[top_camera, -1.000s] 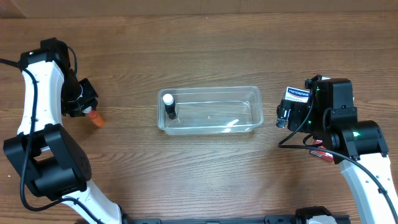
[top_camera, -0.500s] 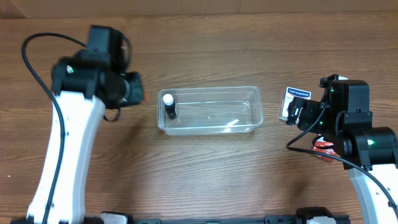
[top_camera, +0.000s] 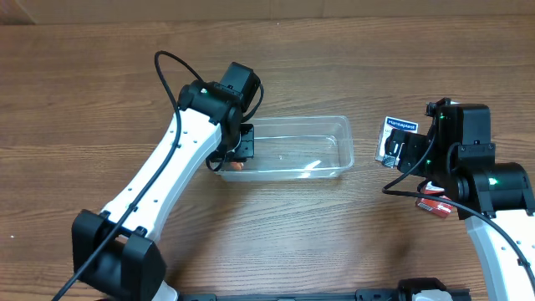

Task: Pack container
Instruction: 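Place the orange tube into the container beside the bottle, release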

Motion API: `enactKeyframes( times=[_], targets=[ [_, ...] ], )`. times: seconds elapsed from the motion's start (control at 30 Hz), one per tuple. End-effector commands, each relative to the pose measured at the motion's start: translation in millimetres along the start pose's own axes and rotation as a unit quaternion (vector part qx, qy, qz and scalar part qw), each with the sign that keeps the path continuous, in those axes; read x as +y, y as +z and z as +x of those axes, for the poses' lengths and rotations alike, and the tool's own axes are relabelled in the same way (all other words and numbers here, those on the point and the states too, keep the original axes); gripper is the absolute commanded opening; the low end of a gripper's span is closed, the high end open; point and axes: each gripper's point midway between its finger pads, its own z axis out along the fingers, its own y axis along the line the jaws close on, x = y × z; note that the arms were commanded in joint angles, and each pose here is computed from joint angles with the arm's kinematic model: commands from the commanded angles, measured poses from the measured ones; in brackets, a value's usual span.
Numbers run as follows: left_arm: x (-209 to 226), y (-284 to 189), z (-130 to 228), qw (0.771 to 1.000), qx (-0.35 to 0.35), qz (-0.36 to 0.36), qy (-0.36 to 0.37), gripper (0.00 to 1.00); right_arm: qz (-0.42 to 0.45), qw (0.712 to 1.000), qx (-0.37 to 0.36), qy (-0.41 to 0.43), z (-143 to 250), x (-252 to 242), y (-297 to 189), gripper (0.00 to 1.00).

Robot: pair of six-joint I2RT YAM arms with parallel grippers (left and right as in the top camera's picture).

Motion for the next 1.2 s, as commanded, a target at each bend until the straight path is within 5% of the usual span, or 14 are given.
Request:
enactKeyframes(
  times=[0.0, 0.47, 0.6, 0.63, 0.67, 0.73, 0.97, 1.17],
  targets=[
    [13.0, 11.5, -6.0, 0.999, -0.005, -0.047, -0.009, 0.04, -0.007, 1.000, -0.016, 0.004, -9.7, 2.9, -7.0, 1.00],
    [1.9, 35.9, -2.4, 0.999, 0.030, -0.029, -0.009, 0.07, -0.007, 1.000, -0.016, 0.004, -9.6, 2.9, -7.0, 1.00],
    [3.2, 35.7, 0.0, 0.999, 0.034, -0.031, -0.009, 0.30, -0.007, 1.000, -0.015, 0.004, -9.5, 2.9, -7.0, 1.00],
    [3.5, 35.6, 0.7, 0.999, 0.036, -0.032, -0.008, 0.38, -0.007, 1.000, -0.015, 0.004, -9.5, 2.9, -7.0, 1.00],
    [4.0, 35.5, 1.6, 0.999, 0.038, -0.033, -0.008, 0.59, -0.007, 1.000, -0.015, 0.004, -9.4, 2.9, -7.0, 1.00],
    [4.7, 35.4, 2.9, 0.999, 0.040, -0.035, -0.008, 0.70, -0.006, 1.000, -0.015, 0.004, -9.2, 2.8, -7.0, 1.00],
    [4.3, 19.0, -1.5, 0.999, 0.030, -0.033, -0.009, 0.76, -0.006, 1.000, -0.014, 0.004, -9.0, 2.7, -7.0, 1.00],
    [11.3, -95.2, -32.0, 0.991, -0.135, 0.003, -0.017, 1.00, -0.006, 1.000, -0.014, 0.004, -8.8, 2.6, -7.0, 1.00]
  ],
)
